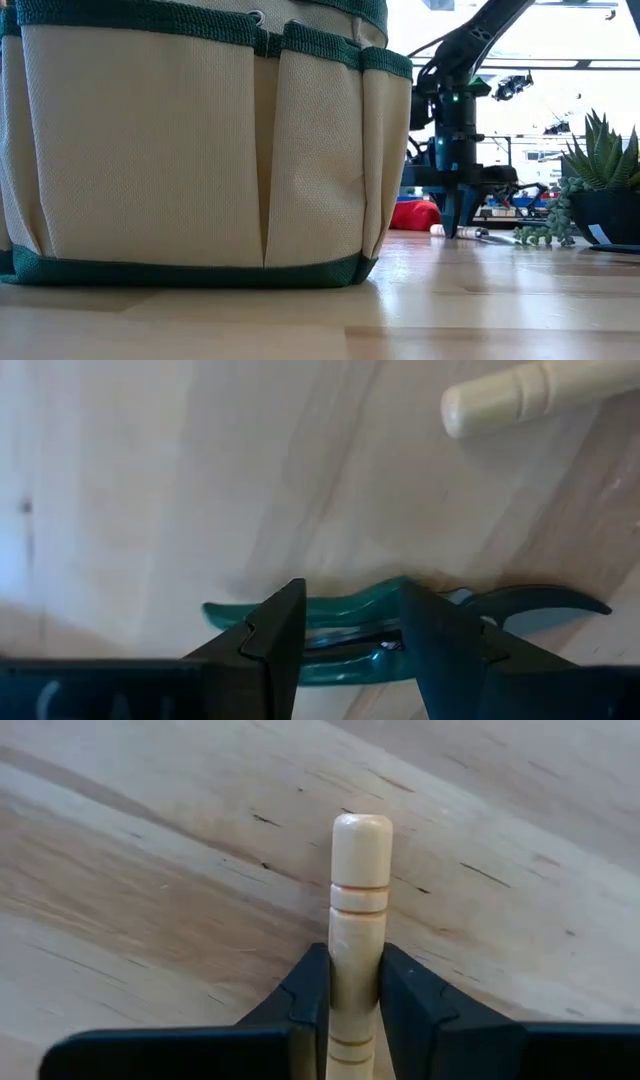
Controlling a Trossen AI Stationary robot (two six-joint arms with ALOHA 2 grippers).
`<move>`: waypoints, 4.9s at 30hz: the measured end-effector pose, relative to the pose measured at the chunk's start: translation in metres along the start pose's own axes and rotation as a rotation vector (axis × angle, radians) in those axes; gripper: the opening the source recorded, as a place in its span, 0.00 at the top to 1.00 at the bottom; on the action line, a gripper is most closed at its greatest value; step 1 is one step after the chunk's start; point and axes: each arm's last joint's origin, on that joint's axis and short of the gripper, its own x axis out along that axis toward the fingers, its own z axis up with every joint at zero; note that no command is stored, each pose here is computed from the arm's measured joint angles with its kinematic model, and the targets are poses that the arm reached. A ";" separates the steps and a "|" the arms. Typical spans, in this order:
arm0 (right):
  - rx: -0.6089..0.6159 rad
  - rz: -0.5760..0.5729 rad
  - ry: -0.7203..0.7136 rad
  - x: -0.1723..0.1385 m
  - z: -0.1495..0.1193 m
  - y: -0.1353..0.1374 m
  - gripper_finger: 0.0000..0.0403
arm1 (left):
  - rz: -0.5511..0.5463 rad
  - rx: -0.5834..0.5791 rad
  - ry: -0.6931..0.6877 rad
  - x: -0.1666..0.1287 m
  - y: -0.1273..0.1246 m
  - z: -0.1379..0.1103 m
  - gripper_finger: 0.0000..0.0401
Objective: Pick & Place Garden tools in Gardening bag
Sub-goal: Put the top right brown trowel into the gardening bag
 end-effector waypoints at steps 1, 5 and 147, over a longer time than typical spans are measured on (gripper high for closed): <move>-0.015 0.005 -0.017 -0.002 0.000 0.002 0.87 | -0.003 0.001 0.003 0.001 0.000 -0.001 0.62; -0.040 0.030 -0.116 -0.020 0.001 0.007 0.87 | -0.054 0.001 0.018 0.004 -0.002 -0.003 0.62; -0.967 1.394 -0.891 -0.145 -0.164 0.142 0.87 | -0.356 -0.048 -0.300 -0.003 -0.011 0.029 0.62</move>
